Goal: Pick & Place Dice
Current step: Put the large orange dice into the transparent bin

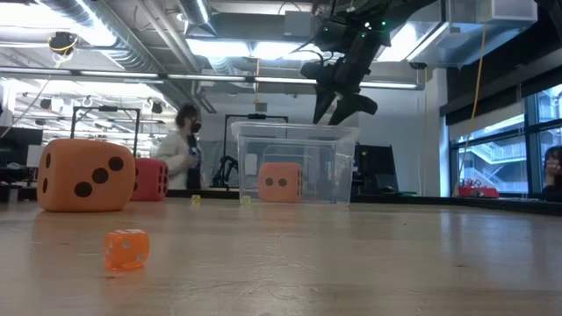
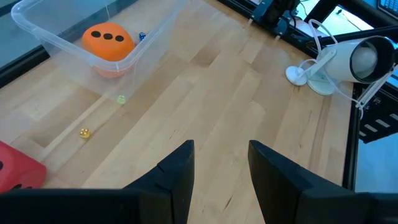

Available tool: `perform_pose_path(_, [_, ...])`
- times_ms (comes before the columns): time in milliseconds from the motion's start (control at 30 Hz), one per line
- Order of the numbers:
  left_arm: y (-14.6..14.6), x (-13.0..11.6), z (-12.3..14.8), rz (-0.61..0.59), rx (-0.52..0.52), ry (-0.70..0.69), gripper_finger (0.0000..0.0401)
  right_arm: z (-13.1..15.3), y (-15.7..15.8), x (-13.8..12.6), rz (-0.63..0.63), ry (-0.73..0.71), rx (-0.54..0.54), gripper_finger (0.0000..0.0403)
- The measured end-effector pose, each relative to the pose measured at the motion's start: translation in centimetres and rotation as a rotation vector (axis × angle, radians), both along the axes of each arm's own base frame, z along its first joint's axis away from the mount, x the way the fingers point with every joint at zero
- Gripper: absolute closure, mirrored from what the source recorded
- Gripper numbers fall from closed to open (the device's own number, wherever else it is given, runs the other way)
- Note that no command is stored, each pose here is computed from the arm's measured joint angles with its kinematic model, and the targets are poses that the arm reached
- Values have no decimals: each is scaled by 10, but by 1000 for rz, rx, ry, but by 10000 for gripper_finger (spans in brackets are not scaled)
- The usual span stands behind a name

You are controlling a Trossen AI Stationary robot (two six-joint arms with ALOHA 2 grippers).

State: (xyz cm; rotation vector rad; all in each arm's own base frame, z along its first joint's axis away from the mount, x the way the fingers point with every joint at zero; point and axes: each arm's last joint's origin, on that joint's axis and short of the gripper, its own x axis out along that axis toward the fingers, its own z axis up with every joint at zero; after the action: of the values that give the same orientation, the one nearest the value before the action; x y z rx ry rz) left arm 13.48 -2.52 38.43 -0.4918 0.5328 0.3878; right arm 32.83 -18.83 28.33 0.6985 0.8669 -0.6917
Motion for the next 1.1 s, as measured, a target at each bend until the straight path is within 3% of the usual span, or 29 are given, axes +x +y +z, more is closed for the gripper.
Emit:
perform_pose_path(200, [0, 0, 0, -2, -2, 0, 258, 0, 0, 0, 18, -4, 7, 182])
perform_pose_path(467, [0, 2, -2, 5, 2, 14, 258, 6, 2, -2, 19, -22, -4, 186])
perform_pose_path(633, [-2, 5, -19, -63, 114, 252, 254, 35, 20, -11, 58, -91, -50, 196])
perform_pose_path(800, [-6, 13, -38, -249, 233, 531, 219, 75, 47, -30, 97, -201, -108, 203])
perform_pose_path(1100, [-14, 42, -56, -450, 408, 701, 124, 128, 100, -73, 84, -330, -175, 215])
